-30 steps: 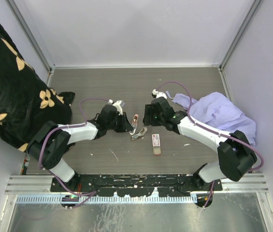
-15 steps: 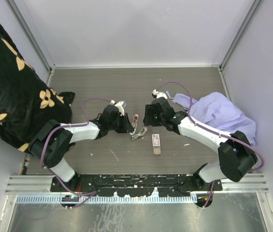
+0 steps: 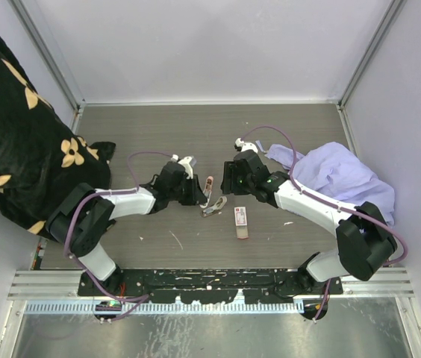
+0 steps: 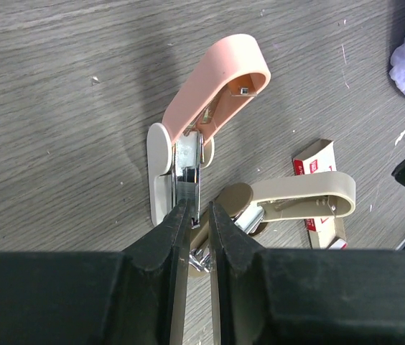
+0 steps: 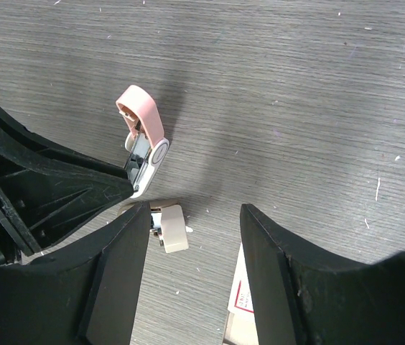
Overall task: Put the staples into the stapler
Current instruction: Adjust the staple in the stapler, then pick up the stapler.
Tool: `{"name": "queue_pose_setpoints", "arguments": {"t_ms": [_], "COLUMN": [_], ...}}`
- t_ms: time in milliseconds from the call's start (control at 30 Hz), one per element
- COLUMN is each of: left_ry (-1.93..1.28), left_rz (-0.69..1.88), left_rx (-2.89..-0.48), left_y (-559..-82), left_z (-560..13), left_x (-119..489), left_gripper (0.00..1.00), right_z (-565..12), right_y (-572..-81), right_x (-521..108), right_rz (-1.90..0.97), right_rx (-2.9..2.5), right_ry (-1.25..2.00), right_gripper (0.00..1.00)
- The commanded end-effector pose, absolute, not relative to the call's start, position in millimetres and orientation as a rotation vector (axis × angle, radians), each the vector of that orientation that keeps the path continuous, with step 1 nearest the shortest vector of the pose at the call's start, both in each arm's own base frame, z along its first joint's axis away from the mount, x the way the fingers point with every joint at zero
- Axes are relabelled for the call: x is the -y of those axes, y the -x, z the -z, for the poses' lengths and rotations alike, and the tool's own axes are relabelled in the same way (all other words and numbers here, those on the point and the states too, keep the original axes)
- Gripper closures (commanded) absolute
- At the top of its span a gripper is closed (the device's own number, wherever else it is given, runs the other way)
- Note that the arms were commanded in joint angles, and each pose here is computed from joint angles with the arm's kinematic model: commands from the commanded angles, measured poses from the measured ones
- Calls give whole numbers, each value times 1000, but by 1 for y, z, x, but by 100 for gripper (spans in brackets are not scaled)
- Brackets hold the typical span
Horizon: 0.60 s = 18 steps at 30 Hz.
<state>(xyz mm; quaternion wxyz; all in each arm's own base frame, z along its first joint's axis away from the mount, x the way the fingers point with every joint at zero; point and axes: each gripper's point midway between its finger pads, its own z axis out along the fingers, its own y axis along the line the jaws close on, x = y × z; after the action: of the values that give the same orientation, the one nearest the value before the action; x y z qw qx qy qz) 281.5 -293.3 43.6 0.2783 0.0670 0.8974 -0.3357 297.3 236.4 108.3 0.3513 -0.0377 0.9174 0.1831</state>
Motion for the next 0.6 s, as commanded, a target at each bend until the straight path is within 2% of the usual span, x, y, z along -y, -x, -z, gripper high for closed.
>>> {"name": "queue_pose_setpoints", "arguments": {"t_ms": [0,233,433,567], "left_ry": [-212,-205,-193,-187], "left_rz": [905,879,863,866], "left_rx": [-2357,-2370,-2377,-2365], "left_y": [-293,-295,-295,-294], "left_z": [-57,-52,-53,-58], "left_x": [303,302,300,299], "left_gripper": [83,87,97,100], "right_z": [-129,-129,-131,-131], "right_y": [-305,-304,-304,-303], "right_x": [-237,-236,-234,-233], "right_rz": [-500,-497,-493,-491], "right_rx": [-2302,-2301,-2295,-2293], "right_ry": [76,75,68,66], "right_gripper": [41,41,42,41]}}
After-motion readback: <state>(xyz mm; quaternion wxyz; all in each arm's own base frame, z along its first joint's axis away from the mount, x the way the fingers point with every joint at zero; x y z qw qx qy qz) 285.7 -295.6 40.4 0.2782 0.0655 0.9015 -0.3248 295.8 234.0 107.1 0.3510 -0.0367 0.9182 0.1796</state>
